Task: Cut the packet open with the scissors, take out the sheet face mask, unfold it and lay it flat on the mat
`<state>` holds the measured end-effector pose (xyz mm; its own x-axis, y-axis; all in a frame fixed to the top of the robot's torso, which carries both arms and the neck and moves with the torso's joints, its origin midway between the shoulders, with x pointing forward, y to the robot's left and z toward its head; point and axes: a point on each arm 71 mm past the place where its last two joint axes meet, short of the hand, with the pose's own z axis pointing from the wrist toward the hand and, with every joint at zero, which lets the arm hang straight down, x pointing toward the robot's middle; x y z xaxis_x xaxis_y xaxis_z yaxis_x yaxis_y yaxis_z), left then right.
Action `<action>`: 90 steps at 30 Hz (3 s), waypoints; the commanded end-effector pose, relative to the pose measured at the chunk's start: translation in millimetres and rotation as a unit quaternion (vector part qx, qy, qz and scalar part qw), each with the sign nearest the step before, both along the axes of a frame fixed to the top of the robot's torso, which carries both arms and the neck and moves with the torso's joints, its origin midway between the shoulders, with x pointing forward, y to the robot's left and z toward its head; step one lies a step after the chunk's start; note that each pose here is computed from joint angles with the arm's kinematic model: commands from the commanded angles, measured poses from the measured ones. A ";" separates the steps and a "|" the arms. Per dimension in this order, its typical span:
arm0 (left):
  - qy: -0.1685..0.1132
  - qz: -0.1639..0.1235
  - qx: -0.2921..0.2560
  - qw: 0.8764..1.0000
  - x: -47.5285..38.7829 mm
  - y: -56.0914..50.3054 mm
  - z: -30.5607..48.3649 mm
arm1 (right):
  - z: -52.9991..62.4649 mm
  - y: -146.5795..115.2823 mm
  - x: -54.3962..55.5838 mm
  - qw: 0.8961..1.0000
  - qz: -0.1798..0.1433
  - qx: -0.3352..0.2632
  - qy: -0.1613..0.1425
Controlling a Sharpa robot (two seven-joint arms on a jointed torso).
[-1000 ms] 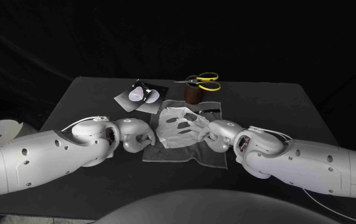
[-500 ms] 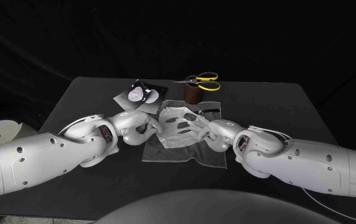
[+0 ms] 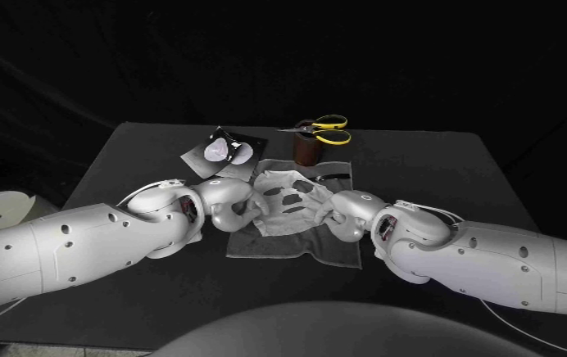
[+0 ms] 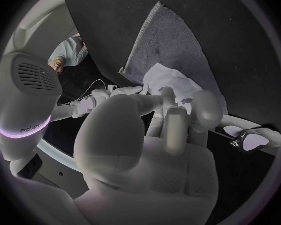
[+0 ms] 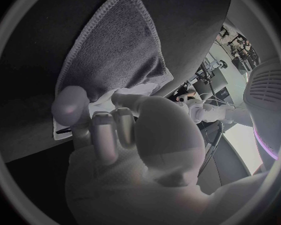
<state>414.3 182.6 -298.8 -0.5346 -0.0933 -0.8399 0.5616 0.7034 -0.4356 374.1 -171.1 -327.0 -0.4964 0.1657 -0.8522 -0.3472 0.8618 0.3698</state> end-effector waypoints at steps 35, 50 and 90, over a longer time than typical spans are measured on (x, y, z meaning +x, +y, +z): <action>0.053 -0.021 0.099 0.993 3.6 -3.4 -18.4 | -10.7 -5.1 -2.0 0.999 -0.012 -0.037 0.028; 0.039 -0.011 0.067 0.997 -2.2 12.8 -11.3 | -11.0 -8.7 -1.3 0.999 -0.018 -0.040 0.028; -0.032 -0.002 0.029 0.999 8.8 6.9 -12.0 | -12.3 -5.3 -0.7 0.999 -0.014 -0.039 0.031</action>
